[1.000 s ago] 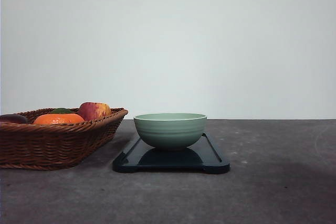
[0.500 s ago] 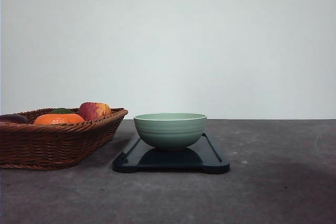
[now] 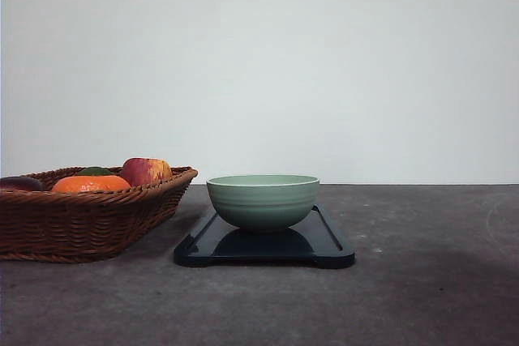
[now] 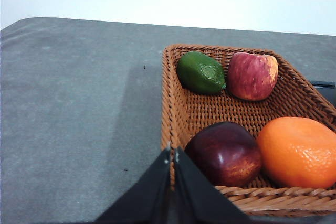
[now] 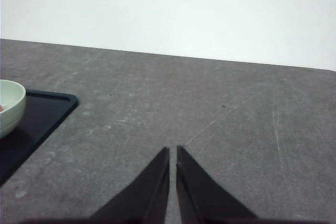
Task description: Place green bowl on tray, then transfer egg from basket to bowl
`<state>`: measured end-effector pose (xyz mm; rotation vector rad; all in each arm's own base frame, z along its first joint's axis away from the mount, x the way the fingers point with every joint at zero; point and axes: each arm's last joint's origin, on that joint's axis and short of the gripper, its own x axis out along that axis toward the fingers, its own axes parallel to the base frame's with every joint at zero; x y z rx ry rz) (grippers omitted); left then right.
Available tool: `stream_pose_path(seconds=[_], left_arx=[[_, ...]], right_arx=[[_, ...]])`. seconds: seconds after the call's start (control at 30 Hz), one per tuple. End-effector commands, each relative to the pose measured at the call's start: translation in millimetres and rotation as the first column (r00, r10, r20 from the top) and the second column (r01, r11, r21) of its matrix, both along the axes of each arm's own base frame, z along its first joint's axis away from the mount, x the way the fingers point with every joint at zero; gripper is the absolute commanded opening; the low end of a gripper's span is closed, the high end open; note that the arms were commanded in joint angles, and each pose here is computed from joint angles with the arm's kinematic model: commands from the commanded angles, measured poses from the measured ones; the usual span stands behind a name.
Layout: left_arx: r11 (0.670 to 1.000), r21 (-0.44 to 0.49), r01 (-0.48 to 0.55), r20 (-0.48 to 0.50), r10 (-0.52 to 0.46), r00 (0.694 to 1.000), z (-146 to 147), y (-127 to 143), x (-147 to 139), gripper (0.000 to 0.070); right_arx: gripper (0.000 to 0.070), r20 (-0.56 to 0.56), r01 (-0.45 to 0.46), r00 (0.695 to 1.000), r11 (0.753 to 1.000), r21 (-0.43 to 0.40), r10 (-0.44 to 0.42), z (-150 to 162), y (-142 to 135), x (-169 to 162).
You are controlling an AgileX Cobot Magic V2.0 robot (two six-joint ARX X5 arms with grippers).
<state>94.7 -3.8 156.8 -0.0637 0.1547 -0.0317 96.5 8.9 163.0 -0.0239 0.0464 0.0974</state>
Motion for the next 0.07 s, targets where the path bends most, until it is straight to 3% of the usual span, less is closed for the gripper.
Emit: stream_pose_path(seconds=[0.0,0.03], left_arx=[[1.0,0.011,0.0,-0.016,0.0,1.0,-6.4,0.1,1.0,0.0],[1.0,0.011,0.0,-0.016,0.0,1.0,-6.4,0.1,1.0,0.0]], right_arx=[[0.0016,0.01,0.004,1.0,1.0,0.011,-0.004,-0.1,-0.2,0.3],[0.0016,0.01,0.004,1.0,1.0,0.011,-0.004,-0.1,-0.2,0.3]])
